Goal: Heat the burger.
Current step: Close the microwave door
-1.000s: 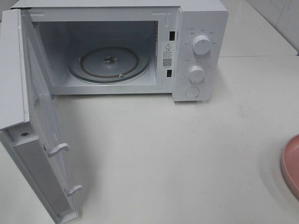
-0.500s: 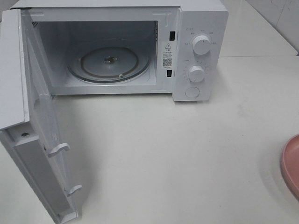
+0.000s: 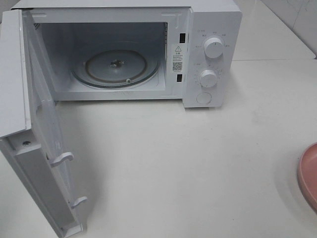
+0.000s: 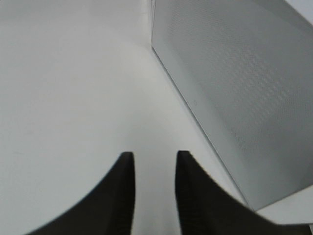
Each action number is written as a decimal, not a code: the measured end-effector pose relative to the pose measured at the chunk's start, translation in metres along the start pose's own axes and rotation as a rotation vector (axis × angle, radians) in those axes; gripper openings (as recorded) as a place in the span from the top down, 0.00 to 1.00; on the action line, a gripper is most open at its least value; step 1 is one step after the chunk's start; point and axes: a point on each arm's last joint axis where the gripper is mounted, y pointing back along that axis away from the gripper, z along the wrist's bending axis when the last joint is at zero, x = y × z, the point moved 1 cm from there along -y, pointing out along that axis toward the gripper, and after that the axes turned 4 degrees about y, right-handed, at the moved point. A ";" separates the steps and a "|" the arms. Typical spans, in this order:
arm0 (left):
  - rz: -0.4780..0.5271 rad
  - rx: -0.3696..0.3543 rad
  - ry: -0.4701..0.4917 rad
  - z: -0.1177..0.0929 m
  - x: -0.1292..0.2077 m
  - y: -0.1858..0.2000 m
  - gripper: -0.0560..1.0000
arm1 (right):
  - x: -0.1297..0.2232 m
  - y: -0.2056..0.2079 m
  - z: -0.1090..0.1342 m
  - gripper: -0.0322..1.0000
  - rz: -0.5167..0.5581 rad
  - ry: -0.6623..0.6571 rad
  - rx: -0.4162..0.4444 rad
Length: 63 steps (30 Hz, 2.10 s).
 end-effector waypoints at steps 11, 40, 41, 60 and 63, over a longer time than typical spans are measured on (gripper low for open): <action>-0.099 -0.051 -0.059 0.007 -0.024 -0.044 0.95 | 0.000 0.000 0.000 0.23 0.000 0.000 0.000; -0.350 0.071 -0.179 0.002 -0.028 -0.160 0.95 | 0.000 0.000 0.000 0.23 0.000 0.000 0.000; -0.353 0.124 -0.205 -0.003 -0.027 -0.166 0.95 | 0.000 0.000 0.000 0.23 0.000 0.000 0.000; -0.261 0.436 -0.182 -0.052 -0.001 -0.204 0.95 | 0.000 0.000 0.000 0.23 0.000 0.000 0.000; -0.261 0.454 -0.165 -0.062 0.002 -0.207 0.95 | 0.000 0.000 0.000 0.23 0.000 0.000 0.000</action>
